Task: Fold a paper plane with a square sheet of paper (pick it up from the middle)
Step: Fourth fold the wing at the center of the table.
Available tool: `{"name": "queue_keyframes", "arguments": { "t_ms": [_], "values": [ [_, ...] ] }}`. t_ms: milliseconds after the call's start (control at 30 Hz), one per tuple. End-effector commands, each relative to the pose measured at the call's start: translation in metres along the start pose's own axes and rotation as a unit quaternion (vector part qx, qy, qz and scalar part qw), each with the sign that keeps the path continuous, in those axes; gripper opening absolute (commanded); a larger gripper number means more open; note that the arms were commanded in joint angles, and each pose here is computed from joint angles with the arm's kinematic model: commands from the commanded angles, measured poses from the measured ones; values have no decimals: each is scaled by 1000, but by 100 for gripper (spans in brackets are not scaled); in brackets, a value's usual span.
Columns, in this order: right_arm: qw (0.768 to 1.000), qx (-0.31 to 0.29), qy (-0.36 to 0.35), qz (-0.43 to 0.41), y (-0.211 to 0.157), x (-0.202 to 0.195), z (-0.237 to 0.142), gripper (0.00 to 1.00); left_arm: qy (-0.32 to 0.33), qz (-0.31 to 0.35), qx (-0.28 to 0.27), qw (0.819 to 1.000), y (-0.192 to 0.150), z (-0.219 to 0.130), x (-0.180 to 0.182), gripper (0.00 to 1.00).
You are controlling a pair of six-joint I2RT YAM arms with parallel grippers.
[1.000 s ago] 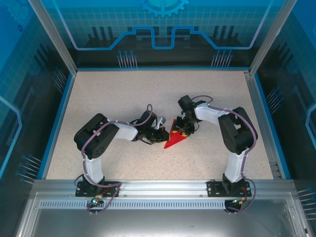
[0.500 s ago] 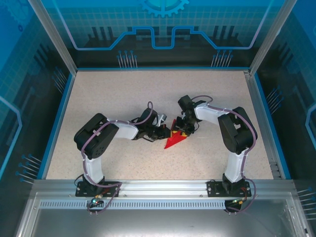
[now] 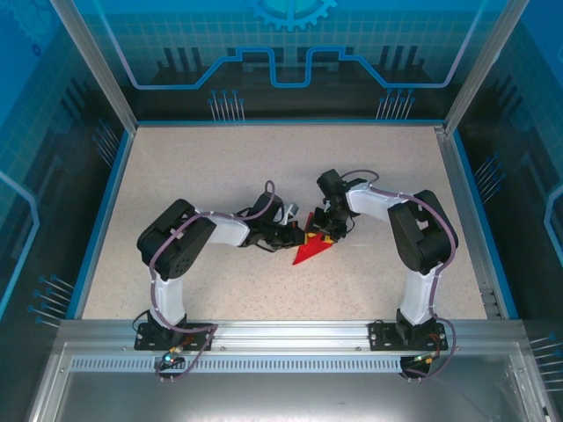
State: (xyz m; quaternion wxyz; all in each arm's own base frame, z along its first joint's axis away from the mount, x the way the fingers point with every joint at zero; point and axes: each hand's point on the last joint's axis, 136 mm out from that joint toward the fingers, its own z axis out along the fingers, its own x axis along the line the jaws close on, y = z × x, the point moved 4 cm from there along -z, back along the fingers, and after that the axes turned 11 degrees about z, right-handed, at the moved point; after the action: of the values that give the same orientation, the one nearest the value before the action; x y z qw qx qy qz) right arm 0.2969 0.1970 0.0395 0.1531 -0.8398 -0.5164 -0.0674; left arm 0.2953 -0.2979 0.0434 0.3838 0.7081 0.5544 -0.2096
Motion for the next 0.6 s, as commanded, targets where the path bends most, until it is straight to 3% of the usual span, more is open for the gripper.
{"name": "queue_keyframes", "arguments": {
  "t_ms": [0, 200, 367, 567],
  "values": [
    [994, 29, -108, 15, -8, -55, 57, 45, 24, -9, 14, 1000, -3, 6, 11, 3],
    [998, 13, -66, 6, -6, -37, 39, 45, 44, -22, 32, 998, -13, 6, 20, 2],
    [998, -46, 30, -29, 2, 1, -13, 48, 61, -27, 52, 996, -23, 7, 28, 1],
    [978, -119, 145, -89, -4, 25, -63, 53, 79, -35, 71, 994, -31, 8, 37, 0]
  ]
}}
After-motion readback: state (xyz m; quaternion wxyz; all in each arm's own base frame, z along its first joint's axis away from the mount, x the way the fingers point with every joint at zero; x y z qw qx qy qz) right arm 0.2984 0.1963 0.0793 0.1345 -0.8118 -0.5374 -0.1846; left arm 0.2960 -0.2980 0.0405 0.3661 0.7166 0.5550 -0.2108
